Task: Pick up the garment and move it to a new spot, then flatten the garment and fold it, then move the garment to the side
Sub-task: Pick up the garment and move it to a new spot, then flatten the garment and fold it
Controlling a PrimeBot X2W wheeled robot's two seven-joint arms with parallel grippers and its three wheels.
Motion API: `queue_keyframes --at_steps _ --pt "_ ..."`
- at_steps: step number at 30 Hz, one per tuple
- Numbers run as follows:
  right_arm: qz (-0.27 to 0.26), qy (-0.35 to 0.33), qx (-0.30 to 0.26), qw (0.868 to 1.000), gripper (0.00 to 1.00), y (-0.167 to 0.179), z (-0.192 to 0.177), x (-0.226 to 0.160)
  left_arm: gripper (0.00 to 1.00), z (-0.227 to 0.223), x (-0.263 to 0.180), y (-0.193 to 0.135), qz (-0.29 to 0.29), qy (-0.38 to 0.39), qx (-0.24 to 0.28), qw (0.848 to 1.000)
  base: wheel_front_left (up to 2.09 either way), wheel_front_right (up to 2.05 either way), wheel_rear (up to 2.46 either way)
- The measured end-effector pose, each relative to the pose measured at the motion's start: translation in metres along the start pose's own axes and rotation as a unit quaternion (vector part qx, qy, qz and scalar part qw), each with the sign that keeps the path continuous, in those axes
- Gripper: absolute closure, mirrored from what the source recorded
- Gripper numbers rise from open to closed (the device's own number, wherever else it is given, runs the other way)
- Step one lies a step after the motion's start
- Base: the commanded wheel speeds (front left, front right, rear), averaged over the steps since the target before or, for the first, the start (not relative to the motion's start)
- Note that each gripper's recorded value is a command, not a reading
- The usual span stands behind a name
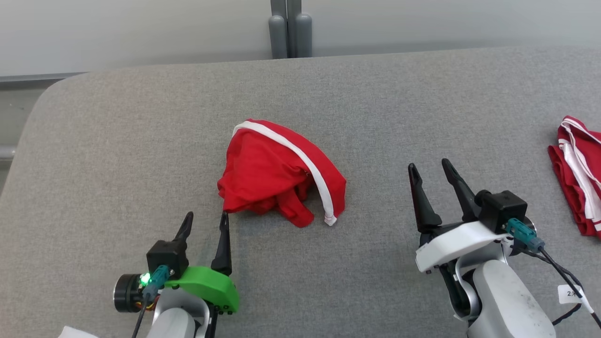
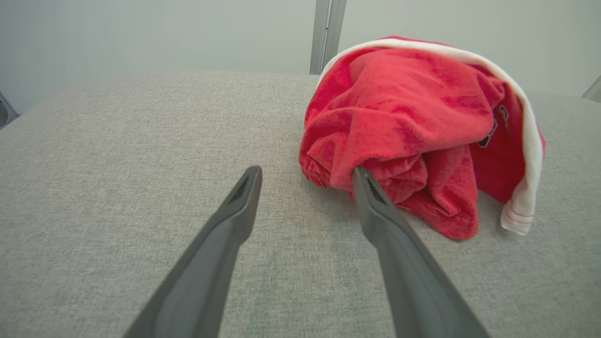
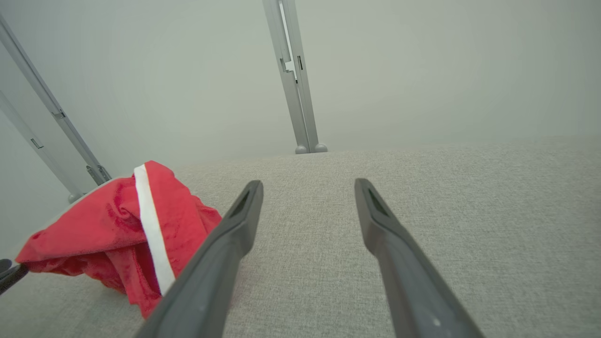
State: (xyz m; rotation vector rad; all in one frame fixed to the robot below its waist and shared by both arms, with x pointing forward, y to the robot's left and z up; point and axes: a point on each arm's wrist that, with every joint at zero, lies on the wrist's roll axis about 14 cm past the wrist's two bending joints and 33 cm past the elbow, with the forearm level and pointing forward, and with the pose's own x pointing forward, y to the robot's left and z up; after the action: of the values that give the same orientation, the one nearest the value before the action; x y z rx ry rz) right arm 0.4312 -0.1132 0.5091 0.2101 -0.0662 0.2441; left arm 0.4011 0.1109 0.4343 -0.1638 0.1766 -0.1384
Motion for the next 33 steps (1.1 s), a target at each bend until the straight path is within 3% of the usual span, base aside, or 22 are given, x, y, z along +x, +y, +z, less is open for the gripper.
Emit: queue_keyframes --at_steps 18,33 --pt "0.034 0.029 0.007 0.999 0.0 0.031 -0.016 -0.031 0.0 0.015 -0.043 0.043 0.074 -0.038 0.022 0.996 0.0 0.0 0.0" --pt "0.122 0.124 -0.034 0.984 0.0 0.076 -0.077 -0.022 0.0 0.01 -0.052 0.059 0.102 -0.03 0.007 0.994 0.0 0.0 0.0"
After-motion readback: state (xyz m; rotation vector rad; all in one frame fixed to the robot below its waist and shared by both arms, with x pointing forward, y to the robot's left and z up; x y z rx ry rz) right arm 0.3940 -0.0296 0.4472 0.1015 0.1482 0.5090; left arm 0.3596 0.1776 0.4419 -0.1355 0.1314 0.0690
